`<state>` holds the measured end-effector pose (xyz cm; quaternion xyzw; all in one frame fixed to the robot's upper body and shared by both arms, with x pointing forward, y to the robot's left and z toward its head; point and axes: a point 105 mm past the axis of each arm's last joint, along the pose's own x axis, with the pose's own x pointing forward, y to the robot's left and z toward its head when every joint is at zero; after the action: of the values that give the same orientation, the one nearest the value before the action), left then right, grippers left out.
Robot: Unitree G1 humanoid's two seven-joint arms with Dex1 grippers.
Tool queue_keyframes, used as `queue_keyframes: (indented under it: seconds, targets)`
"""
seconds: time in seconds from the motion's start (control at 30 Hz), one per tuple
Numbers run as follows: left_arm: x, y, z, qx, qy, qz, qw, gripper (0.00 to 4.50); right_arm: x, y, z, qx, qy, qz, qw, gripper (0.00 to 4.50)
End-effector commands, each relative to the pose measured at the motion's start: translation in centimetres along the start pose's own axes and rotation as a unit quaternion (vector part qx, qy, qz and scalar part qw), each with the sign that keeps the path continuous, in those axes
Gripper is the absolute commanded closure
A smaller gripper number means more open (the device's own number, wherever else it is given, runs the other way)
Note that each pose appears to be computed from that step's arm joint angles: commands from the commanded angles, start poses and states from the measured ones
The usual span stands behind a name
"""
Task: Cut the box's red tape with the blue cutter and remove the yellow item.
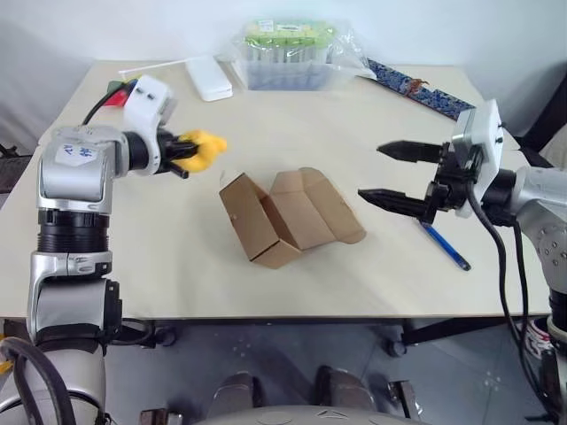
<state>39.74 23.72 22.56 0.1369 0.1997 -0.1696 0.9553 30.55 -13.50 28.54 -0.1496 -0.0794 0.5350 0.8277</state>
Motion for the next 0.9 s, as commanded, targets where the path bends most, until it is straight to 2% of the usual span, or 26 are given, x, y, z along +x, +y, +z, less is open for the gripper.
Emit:
queue_keyframes:
  seconds: [0.03, 0.2, 0.43, 0.5, 0.53, 0.87, 0.9]
  targets:
    - [-0.5, 0.1, -1.9, -0.006, 0.035, 0.029, 0.999, 4.38, 0.8, 0.3, 1.0, -0.019, -0.009, 0.041, 0.999, 0.00]
    - [-1.1, 0.1, -4.3, -0.028, 0.077, 0.052, 0.995, 4.39, 2.2, 0.5, 1.5, -0.033, -0.010, 0.087, 0.996, 0.00]
    - [-2.4, 0.5, -5.1, -0.029, 0.095, 0.074, 0.992, 4.39, 2.6, 0.3, 1.6, -0.042, -0.004, 0.104, 0.994, 0.00]
    - [-3.2, 0.7, -5.1, -0.031, 0.101, 0.078, 0.991, 3.64, 2.6, 0.2, 1.5, -0.043, -0.001, 0.108, 0.993, 0.00]
    - [-3.5, 0.7, -5.0, -0.028, 0.102, 0.081, 0.991, 3.45, 2.6, 0.1, 1.5, -0.044, 0.000, 0.108, 0.993, 0.00]
    - [-6.1, 0.9, -3.4, -0.017, 0.089, 0.082, 0.992, 0.23, 2.2, -0.5, 1.6, -0.056, 0.008, 0.105, 0.993, 0.00]
    - [-6.3, 0.9, -3.3, -0.016, 0.088, 0.081, 0.993, 0.03, 2.1, -0.6, 1.6, -0.057, 0.009, 0.104, 0.993, 0.00]
